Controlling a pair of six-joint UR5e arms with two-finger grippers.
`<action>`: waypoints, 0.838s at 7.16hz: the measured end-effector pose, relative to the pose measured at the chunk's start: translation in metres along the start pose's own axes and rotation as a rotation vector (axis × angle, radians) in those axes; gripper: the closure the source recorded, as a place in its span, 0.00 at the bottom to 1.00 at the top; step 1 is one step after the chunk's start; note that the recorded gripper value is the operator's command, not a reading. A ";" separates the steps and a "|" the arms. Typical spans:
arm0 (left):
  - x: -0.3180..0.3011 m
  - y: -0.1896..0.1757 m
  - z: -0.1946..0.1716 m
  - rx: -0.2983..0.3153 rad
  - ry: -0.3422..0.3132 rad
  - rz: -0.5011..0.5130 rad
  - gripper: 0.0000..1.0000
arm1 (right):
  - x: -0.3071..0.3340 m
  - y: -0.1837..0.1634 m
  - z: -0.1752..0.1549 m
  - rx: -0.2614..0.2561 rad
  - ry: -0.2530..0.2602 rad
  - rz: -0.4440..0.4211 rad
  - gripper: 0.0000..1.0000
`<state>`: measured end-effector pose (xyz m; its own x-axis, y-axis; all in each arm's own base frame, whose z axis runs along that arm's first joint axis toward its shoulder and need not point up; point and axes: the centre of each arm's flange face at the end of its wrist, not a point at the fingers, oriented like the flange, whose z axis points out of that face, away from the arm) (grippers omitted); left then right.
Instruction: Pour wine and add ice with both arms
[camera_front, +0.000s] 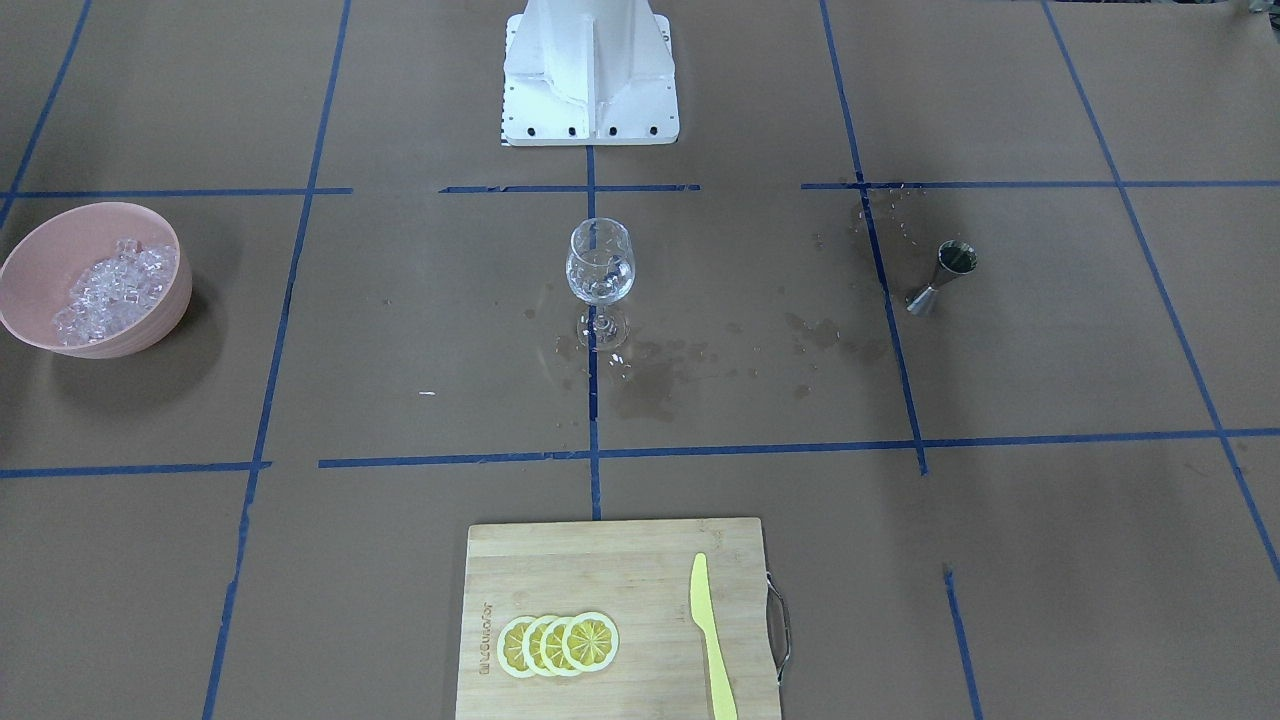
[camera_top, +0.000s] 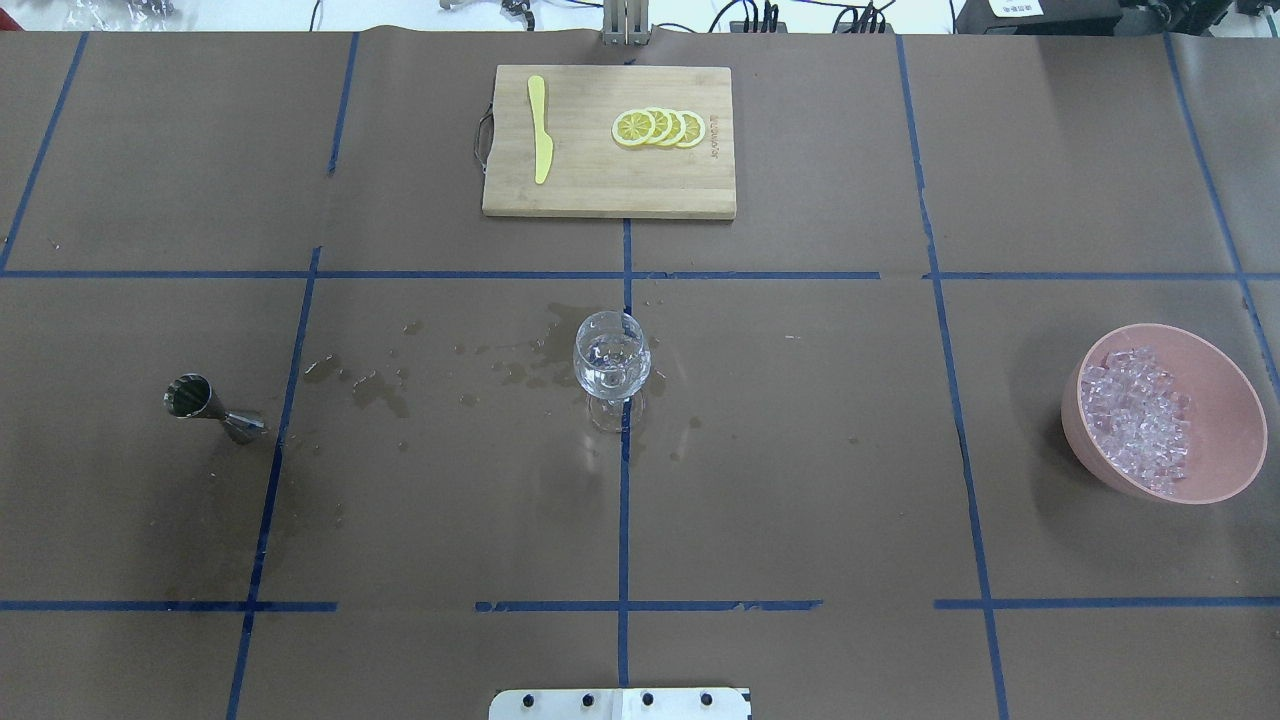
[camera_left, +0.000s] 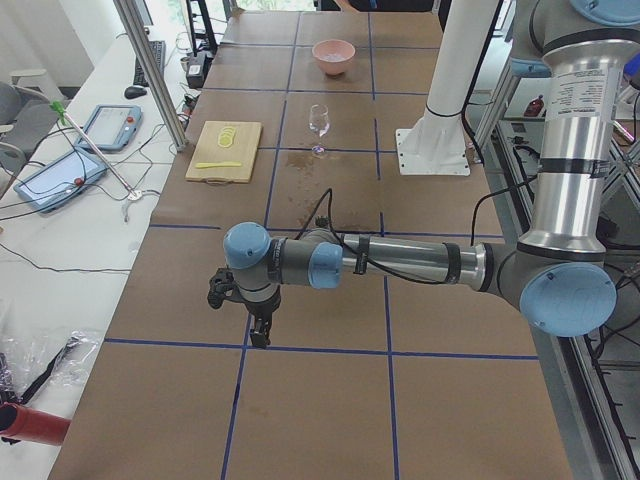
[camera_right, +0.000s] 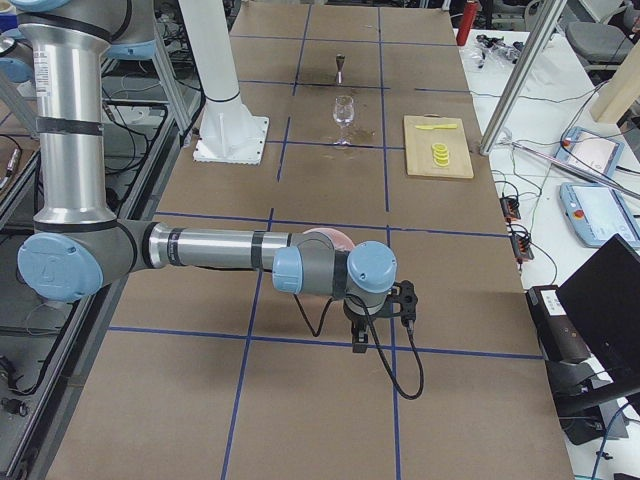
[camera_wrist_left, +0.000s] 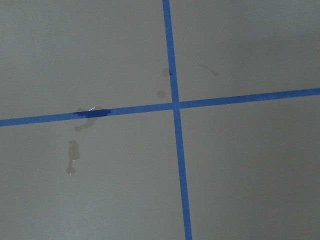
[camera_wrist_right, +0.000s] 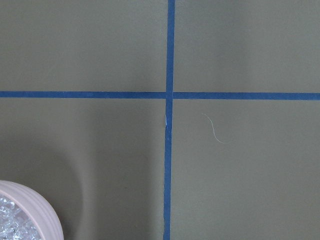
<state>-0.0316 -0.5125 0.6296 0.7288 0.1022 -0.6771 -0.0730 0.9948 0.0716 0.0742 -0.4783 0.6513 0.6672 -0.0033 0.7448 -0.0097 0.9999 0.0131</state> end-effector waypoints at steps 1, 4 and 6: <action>0.001 0.000 -0.001 0.002 0.000 0.001 0.00 | -0.001 -0.001 -0.001 0.002 -0.001 0.001 0.00; 0.023 -0.013 -0.025 0.050 0.000 0.036 0.00 | -0.006 -0.006 -0.006 0.013 -0.006 -0.006 0.00; 0.081 -0.030 -0.084 0.166 0.003 0.056 0.00 | -0.009 -0.007 -0.009 0.018 -0.013 -0.008 0.00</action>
<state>-0.0274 -0.5334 0.5110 0.7244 0.1580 -0.6710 0.0000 0.9734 0.2293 0.0749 -0.4854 0.6386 0.6573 -0.0113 0.7535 -0.0184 0.9993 0.0311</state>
